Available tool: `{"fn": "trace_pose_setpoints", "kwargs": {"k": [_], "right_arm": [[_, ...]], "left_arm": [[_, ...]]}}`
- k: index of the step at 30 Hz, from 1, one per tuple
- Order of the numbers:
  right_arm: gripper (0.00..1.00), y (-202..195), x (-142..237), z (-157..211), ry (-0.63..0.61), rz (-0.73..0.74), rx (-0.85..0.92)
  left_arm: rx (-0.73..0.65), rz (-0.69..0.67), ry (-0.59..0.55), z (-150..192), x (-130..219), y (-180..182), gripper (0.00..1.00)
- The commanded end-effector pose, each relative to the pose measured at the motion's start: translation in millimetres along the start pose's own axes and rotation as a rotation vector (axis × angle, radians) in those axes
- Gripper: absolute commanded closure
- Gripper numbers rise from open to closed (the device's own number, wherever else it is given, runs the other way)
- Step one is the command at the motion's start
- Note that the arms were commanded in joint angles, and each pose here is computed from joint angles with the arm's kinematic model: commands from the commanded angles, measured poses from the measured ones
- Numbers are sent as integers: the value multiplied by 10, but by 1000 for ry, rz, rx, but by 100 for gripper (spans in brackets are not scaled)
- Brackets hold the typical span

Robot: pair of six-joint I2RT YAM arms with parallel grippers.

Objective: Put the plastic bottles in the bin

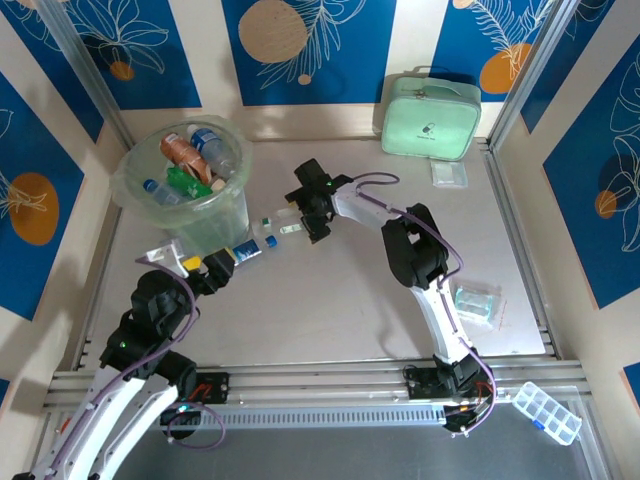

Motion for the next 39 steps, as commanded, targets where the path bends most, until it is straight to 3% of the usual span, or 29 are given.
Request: {"fn": "trace_pose_setpoints", "kwargs": {"k": [1,19,27,36,39], "right_arm": [[2,-26,-146,-20,43,41,-104],[47,-93,-182,-59,66,-19,-177],[51,-33,59,-164,88,-109,-142],[55,-8,791,-304,3,-192,8],[58,-21,1089,-319,-37,-225,129]], "left_arm": [[5,-27,10,44,-14,33,5],[-10,-71,18,58,-54,71,6],[-19,-83,14,48,-51,81,6],[-29,-76,13,48,-61,73,5],[-33,-68,22,61,-87,65,3]]}}
Point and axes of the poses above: each hand's point on the last joint's axis, 136 mm out from that joint toward the fingers, its own x axis back along the fingers, its own y axis along the line the jaws close on, z = x × y, the point moved 8 cm from there along x, back along the fingers, and after that the axes turned 14 degrees about -x, right-handed, at the moved point
